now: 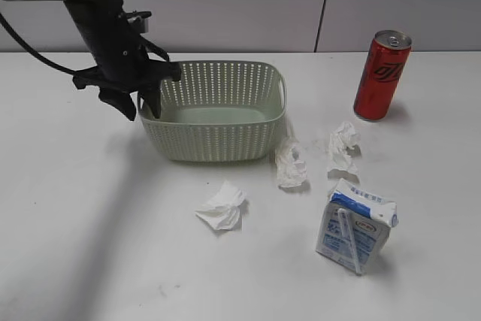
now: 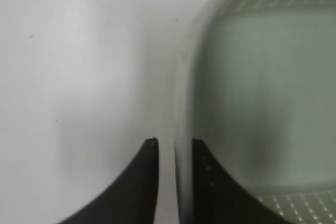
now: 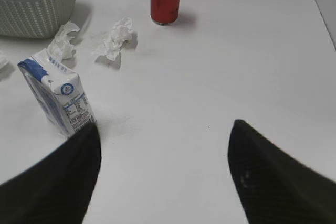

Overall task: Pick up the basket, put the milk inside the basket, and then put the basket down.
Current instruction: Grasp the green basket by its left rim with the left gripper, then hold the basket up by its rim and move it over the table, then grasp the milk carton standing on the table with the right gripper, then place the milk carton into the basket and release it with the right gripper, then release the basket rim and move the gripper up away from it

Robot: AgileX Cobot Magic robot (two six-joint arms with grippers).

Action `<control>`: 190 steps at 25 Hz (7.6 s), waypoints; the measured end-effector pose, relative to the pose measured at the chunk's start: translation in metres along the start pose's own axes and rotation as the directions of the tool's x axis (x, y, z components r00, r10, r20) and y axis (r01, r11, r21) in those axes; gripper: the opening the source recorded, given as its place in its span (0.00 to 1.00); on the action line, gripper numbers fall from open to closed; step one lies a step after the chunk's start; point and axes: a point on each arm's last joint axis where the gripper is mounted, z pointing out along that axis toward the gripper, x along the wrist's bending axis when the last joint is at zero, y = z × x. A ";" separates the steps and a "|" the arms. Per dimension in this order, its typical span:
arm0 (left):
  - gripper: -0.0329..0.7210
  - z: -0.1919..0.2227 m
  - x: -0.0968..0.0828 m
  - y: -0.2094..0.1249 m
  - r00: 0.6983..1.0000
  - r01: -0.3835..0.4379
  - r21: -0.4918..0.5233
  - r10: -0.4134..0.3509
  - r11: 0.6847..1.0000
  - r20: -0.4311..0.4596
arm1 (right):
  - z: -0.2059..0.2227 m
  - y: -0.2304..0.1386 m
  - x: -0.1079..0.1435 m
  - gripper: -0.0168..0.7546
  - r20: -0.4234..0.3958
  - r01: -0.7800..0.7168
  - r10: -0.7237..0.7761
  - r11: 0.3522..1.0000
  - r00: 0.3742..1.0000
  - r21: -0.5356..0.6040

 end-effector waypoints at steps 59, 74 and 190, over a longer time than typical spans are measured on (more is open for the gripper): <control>0.04 -0.069 0.030 -0.136 0.996 0.087 -0.028 -0.086 0.996 0.002 | 0.191 0.088 0.063 0.79 -0.632 0.504 -0.196 0.788 0.750 0.353; 0.04 -0.066 0.030 -0.136 0.996 0.092 -0.019 -0.092 0.996 0.004 | 0.277 0.017 0.104 0.79 -0.693 0.671 -0.163 0.477 0.702 0.568; 0.04 -0.087 0.011 -0.092 0.995 0.088 -0.087 -0.083 0.992 0.060 | 0.204 0.138 -0.021 0.79 -0.095 0.002 0.107 0.654 0.990 0.756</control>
